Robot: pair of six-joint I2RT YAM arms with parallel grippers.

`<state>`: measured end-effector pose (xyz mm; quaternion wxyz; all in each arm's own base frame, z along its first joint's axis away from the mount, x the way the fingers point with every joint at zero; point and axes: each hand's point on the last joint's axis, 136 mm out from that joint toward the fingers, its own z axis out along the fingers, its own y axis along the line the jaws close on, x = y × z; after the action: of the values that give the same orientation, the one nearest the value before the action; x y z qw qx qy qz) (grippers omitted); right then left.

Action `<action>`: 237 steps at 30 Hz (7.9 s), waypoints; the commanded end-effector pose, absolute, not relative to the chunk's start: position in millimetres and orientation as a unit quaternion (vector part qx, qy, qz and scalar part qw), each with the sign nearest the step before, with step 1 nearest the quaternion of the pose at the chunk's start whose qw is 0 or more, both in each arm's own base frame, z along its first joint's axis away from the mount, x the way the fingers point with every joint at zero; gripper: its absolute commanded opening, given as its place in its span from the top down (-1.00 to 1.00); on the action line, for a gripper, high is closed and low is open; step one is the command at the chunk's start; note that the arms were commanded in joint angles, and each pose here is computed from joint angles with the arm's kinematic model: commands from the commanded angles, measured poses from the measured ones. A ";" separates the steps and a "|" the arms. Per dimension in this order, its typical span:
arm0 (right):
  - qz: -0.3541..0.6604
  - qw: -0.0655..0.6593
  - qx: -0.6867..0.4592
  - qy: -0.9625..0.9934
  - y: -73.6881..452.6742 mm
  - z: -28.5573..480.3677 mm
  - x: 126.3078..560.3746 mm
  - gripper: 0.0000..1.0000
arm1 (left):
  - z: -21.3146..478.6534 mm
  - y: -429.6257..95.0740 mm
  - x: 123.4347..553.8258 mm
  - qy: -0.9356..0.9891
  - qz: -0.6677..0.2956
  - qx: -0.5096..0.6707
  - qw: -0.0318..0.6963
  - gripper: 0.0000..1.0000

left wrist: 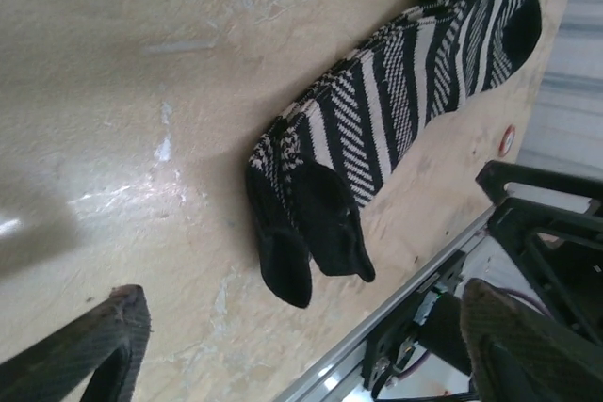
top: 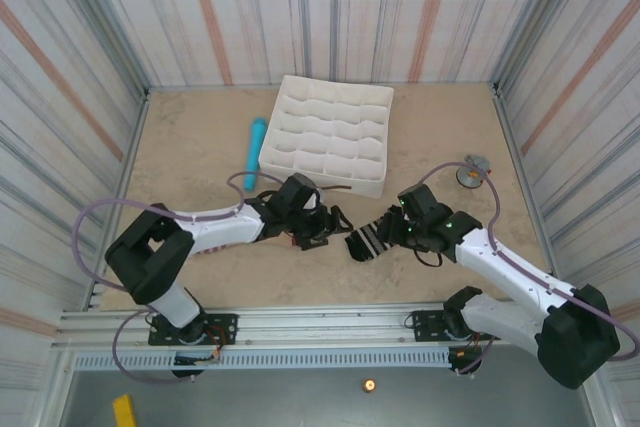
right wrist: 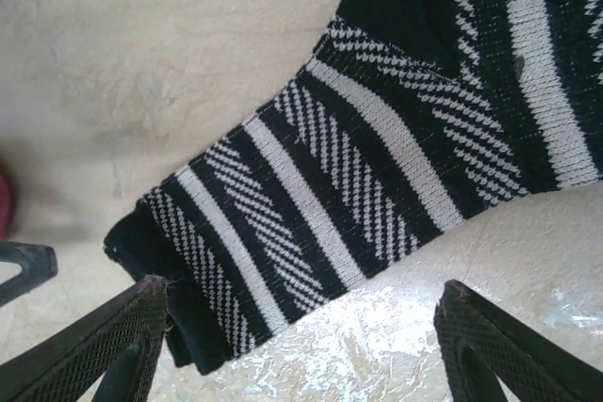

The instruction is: Roll the socks

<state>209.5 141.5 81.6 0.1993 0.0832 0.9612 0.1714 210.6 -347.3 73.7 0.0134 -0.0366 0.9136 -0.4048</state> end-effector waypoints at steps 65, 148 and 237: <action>0.069 0.381 -0.298 0.873 235.4 53.7 161.0 -0.44 | 43.1 -369.4 200.4 0.903 -0.382 -0.180 -0.082 1.00; 0.355 0.061 0.170 0.917 169.9 8.1 170.5 1.00 | 50.7 -406.7 205.6 0.921 -0.380 0.013 0.083 0.22; -0.074 0.483 -0.349 0.800 251.7 61.6 190.5 -0.17 | 40.6 -355.7 224.7 0.950 -0.298 -0.081 -0.044 1.00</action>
<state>184.5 252.0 60.2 0.4542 -0.3584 0.8139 -0.0537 230.1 -365.4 30.8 -0.0354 -0.0818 0.9499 -0.2994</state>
